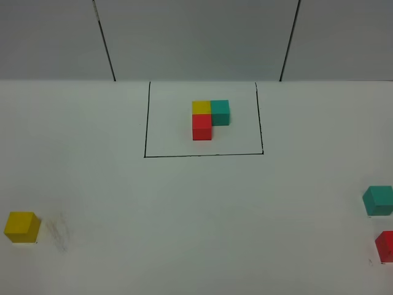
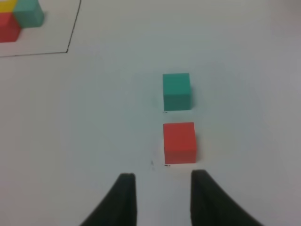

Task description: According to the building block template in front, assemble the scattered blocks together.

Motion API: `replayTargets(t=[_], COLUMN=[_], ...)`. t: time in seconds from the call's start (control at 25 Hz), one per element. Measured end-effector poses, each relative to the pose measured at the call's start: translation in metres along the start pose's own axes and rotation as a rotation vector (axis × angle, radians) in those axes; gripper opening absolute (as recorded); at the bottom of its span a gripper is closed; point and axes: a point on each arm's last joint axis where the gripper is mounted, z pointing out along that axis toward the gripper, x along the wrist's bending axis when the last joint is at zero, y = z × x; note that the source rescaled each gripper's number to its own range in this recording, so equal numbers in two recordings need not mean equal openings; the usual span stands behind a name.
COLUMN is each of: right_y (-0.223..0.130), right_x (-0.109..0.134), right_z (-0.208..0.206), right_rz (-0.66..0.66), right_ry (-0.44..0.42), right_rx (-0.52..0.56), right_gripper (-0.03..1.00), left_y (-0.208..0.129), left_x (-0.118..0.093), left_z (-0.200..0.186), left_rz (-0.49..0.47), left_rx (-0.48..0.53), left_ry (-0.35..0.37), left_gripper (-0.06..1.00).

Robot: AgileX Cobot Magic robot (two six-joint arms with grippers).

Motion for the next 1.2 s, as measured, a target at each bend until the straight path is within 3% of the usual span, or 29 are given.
replayTargets(t=[0.64, 0.96, 1.2], right_y=[0.000, 0.000, 0.000], right_x=[0.000, 0.000, 0.000], right_z=[0.000, 0.000, 0.000], right_rz=[0.000, 0.000, 0.000], right_ry=[0.000, 0.000, 0.000], right_rx=[0.000, 0.000, 0.000], right_gripper=[0.00, 0.00, 0.00], left_y=[0.001, 0.031, 0.061], left_x=[0.000, 0.005, 0.002], left_z=[0.001, 0.028, 0.065], left_rz=[0.001, -0.016, -0.079], left_rx=[0.006, 0.152, 0.243], left_ry=[0.002, 0.093, 0.108], left_gripper=[0.72, 0.72, 0.72])
